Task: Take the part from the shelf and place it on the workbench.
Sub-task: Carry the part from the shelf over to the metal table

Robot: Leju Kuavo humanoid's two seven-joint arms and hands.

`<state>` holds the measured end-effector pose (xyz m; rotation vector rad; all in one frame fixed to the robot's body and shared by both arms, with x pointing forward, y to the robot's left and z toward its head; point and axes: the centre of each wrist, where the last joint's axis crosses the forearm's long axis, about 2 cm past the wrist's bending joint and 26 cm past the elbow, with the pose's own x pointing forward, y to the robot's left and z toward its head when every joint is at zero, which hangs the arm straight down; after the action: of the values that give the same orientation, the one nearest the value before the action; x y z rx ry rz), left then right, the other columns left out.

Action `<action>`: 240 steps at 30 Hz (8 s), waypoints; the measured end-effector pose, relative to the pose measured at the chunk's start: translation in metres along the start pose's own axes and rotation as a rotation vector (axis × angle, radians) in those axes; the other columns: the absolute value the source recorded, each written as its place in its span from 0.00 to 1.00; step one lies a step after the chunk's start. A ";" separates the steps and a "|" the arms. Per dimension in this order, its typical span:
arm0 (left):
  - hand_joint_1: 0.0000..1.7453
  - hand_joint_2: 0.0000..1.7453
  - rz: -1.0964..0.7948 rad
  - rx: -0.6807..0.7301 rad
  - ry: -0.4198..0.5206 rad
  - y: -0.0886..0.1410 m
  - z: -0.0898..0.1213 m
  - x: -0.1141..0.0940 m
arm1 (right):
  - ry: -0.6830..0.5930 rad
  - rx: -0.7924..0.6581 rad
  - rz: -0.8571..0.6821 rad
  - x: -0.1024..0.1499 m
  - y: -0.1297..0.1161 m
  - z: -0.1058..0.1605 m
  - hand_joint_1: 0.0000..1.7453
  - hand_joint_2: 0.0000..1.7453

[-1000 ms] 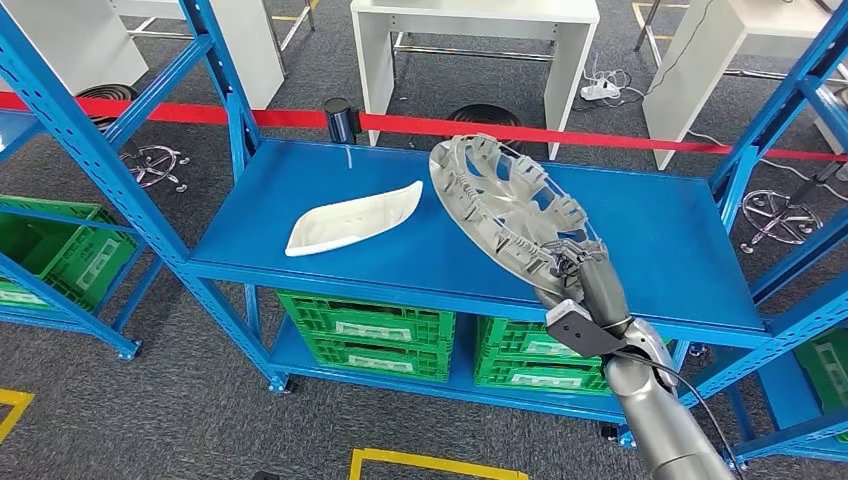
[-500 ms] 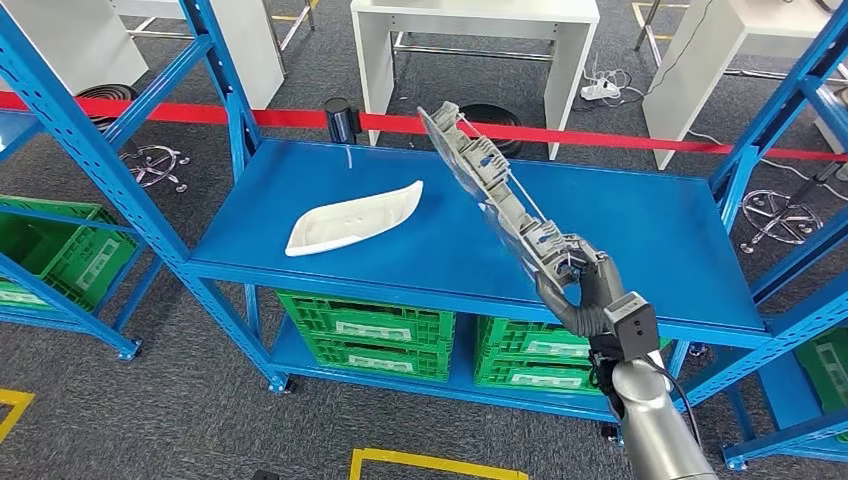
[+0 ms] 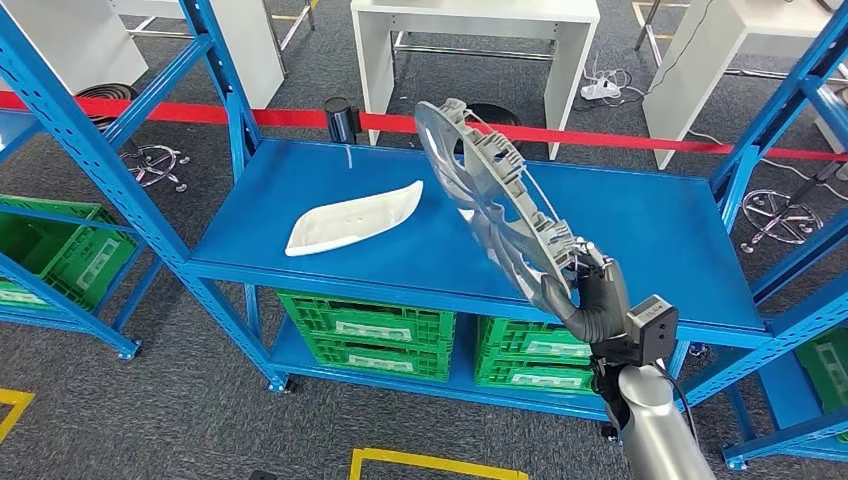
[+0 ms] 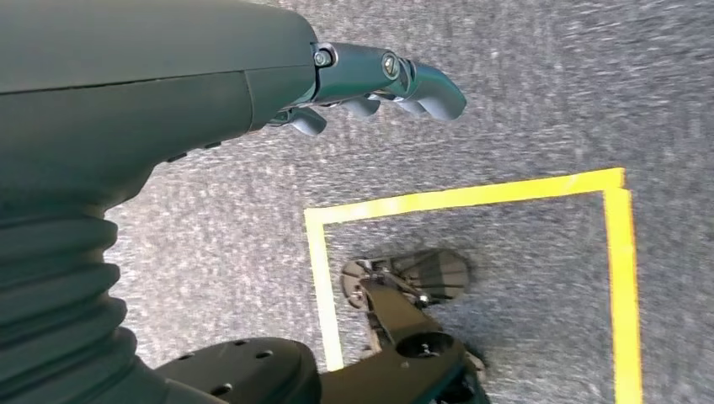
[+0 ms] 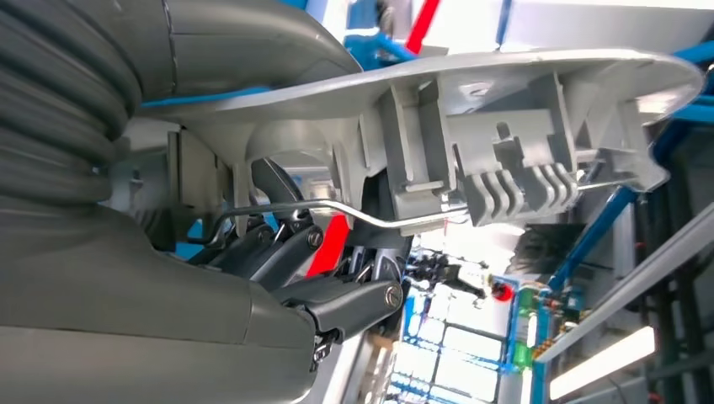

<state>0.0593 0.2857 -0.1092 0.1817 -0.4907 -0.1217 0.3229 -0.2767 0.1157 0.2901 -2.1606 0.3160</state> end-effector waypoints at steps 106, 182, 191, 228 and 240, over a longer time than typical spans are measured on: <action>0.00 1.00 0.041 0.005 0.040 -0.002 -0.003 0.010 | -0.178 0.430 -0.572 0.033 0.098 0.003 1.00 1.00; 0.00 1.00 0.012 0.014 0.045 0.000 -0.001 0.003 | -0.096 0.508 -0.577 0.021 0.100 0.015 1.00 1.00; 0.00 1.00 0.094 0.076 0.104 0.011 -0.004 0.004 | -0.105 0.451 -0.480 0.025 0.096 0.012 1.00 1.00; 0.00 1.00 0.039 0.142 0.131 0.055 -0.011 0.007 | -0.147 0.399 -0.486 0.037 0.078 0.025 1.00 1.00; 0.00 1.00 0.066 0.048 0.133 0.032 -0.003 -0.009 | -0.102 0.365 -0.474 0.032 0.079 0.038 1.00 1.00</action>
<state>0.0548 0.3188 -0.1093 0.2193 -0.3670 -0.0333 0.2505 -0.2174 0.1113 1.0234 -2.0448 0.4251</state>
